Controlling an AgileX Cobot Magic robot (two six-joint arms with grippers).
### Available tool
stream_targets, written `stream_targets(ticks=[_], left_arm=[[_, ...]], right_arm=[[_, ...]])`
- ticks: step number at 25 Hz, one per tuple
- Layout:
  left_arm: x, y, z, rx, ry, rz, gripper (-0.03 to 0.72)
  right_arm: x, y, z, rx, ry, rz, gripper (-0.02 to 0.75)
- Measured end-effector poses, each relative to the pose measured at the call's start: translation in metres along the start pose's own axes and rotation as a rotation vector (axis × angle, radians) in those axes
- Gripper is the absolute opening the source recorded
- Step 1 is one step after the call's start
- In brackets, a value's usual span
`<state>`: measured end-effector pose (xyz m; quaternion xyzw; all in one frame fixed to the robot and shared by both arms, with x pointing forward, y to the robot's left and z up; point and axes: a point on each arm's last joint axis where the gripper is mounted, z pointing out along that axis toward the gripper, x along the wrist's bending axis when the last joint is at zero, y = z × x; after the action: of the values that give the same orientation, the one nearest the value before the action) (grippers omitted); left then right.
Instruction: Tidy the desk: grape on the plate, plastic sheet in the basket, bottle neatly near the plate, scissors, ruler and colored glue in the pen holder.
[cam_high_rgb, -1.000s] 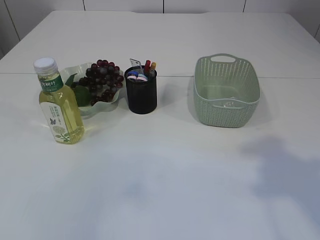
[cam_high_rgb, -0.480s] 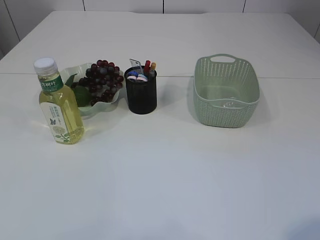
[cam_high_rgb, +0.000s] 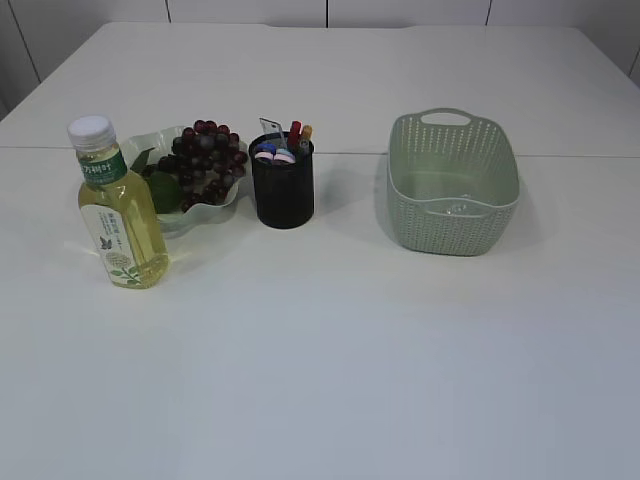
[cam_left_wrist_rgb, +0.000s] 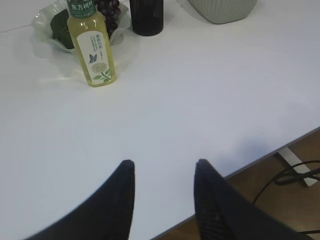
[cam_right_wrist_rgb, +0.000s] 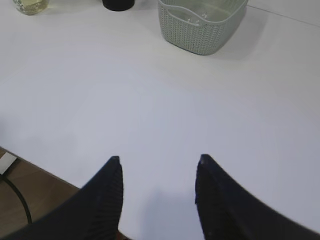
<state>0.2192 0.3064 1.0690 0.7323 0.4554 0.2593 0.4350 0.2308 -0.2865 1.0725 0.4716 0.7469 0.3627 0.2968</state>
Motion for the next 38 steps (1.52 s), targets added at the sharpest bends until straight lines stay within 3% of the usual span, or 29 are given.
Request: stream_targets(ticks=[6, 27, 38], left_arm=[[-0.001, -0.006, 0.013, 0.012, -0.013, 0.033, 0.299], [-0.003, -0.005, 0.016, -0.005, -0.032, 0.025, 0.298], [-0.005, -0.005, 0.018, -0.009, 0.165, -0.086, 0.296]], right_arm=[[0.001, -0.014, -0.007, -0.101, -0.055, -0.021, 0.382], [0.0, -0.025, 0.008, -0.055, -0.062, 0.048, 0.381], [0.001, -0.024, 0.009, -0.044, -0.156, 0.108, 0.382]])
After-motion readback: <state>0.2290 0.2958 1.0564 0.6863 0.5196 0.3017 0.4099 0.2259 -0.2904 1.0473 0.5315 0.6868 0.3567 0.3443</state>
